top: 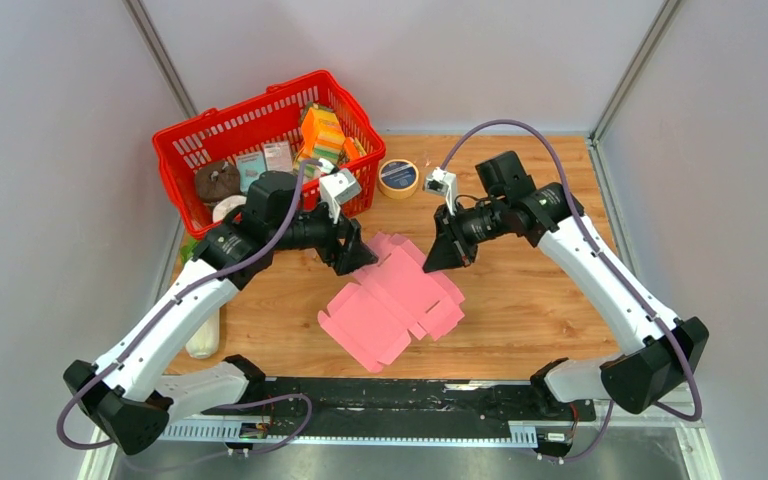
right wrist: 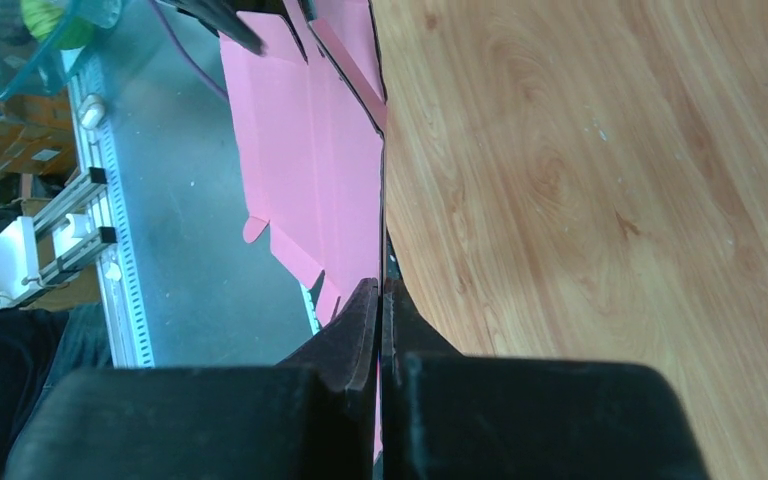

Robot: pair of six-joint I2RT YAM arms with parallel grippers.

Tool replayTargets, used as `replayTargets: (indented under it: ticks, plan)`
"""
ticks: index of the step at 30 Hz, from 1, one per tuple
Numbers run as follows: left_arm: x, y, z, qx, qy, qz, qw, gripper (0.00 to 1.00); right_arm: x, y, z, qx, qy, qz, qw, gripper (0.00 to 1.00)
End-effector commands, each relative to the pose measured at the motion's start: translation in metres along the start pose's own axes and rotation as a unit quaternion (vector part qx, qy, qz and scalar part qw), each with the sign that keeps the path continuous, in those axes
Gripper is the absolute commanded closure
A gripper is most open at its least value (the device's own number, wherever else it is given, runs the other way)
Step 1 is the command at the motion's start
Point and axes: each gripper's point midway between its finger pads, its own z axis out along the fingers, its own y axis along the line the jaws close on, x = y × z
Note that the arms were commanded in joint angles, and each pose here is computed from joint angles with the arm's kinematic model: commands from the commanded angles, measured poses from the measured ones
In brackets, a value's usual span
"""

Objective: Fold the paper box

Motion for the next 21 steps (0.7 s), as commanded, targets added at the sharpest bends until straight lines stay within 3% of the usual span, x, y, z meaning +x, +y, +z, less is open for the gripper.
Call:
replayTargets:
  ticks: [1,7,8,10,11,12,15,21]
  plan:
    - [0.008,-0.003,0.011,0.025,0.008,-0.008,1.0,0.19,-0.024,0.028,-0.005,-0.054,-0.038,-0.059,0.996,1.0]
    - [0.009,-0.019,0.015,0.077,0.002,-0.015,0.997,0.52,-0.027,0.028,-0.001,-0.059,-0.044,-0.068,0.995,1.0]
    - [0.007,-0.02,0.015,0.08,-0.004,-0.011,0.997,0.66,-0.028,0.026,0.0,-0.055,-0.047,-0.069,0.995,0.97]
    - [0.007,-0.023,0.013,0.088,-0.007,-0.006,0.996,0.8,-0.032,0.02,0.004,-0.046,-0.059,-0.066,0.995,0.88]
    - [0.008,-0.024,0.013,0.089,-0.003,-0.007,0.996,0.93,-0.033,0.015,0.006,-0.038,-0.064,-0.063,0.995,0.77]
    - [0.009,-0.024,0.012,0.091,-0.003,-0.002,0.996,0.98,-0.028,0.009,0.011,-0.033,-0.063,-0.051,0.996,0.72]
    - [0.01,-0.032,0.005,0.104,-0.007,0.002,0.995,1.0,-0.026,0.004,0.018,-0.039,-0.09,-0.042,0.994,0.6]
    - [0.012,-0.049,-0.007,0.136,-0.022,0.01,0.99,1.0,-0.036,0.008,0.018,-0.063,-0.138,-0.043,0.988,0.55]
